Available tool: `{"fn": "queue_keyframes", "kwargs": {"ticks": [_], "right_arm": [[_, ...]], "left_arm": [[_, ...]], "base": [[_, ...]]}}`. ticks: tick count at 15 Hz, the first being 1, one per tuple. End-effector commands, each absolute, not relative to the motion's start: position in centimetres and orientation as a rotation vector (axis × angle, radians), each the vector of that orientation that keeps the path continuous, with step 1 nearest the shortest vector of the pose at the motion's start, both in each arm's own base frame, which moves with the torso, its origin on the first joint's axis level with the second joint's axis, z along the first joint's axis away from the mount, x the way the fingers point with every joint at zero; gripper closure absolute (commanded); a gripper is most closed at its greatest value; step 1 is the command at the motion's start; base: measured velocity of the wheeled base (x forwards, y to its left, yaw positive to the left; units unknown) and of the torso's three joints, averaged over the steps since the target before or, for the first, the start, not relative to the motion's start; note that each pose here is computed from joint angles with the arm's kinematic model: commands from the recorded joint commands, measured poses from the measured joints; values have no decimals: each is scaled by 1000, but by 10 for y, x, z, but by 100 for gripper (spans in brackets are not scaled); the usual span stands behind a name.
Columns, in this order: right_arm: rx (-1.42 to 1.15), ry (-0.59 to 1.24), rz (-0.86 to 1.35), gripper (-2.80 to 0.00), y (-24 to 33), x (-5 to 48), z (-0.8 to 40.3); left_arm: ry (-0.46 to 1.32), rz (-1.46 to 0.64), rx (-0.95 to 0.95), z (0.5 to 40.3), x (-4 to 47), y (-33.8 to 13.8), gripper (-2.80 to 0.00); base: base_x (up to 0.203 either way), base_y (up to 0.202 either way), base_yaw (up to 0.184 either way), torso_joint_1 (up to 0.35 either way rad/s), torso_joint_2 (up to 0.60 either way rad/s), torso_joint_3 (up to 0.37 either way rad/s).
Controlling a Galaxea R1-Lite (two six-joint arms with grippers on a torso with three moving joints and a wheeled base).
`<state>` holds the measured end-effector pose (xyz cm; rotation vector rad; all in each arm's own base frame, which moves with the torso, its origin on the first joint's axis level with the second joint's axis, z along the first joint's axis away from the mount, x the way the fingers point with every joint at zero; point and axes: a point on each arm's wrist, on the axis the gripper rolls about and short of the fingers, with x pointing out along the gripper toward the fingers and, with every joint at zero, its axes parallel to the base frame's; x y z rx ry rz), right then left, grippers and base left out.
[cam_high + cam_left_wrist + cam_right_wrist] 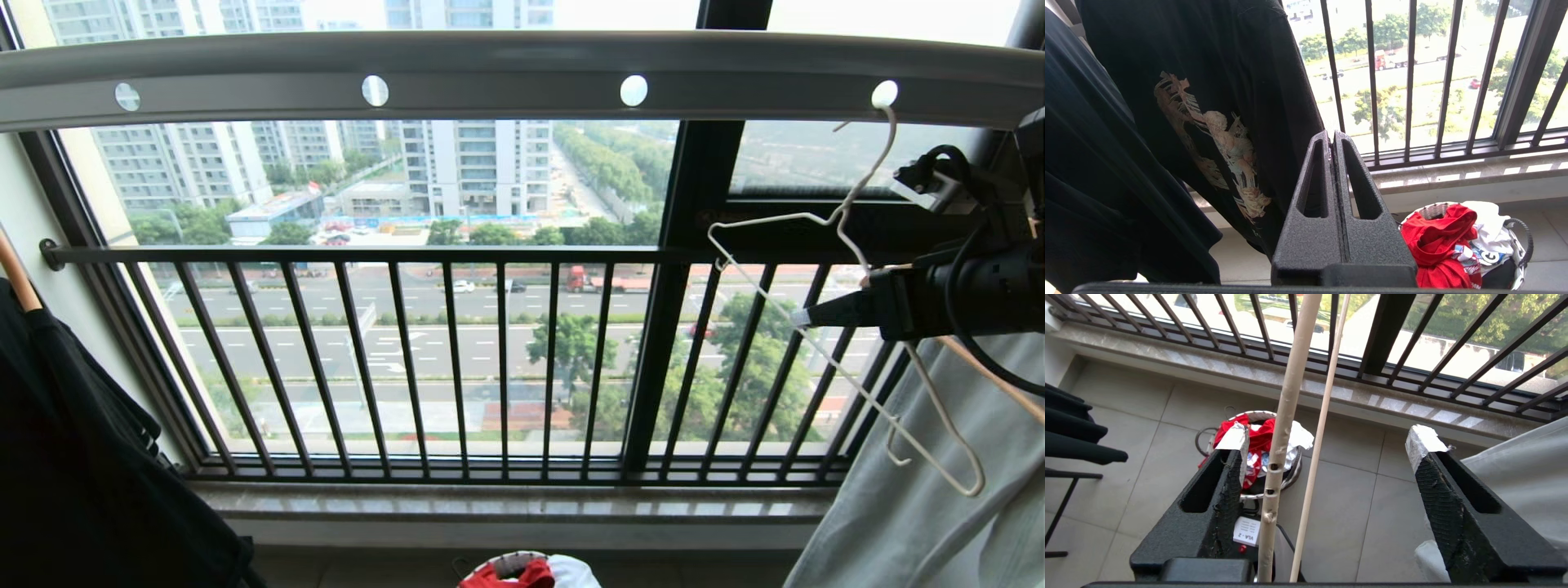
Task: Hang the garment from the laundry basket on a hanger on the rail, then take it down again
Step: Pick up the clothes rack on the clothesline
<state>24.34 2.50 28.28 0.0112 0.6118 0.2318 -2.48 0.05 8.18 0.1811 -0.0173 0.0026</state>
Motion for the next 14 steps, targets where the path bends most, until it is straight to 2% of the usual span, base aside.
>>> {"fn": "queue_keyframes", "kwargs": {"ticks": [1,14], "right_arm": [[4,610,227,0,25,241,283],[-34,607,197,0,25,235,283]], "left_arm": [[-18,4,182,82,-25,1,0],[-17,3,182,82,-25,1,0]], "base": [[0,0,0,0,0,0],[0,0,0,0,0,0]]}}
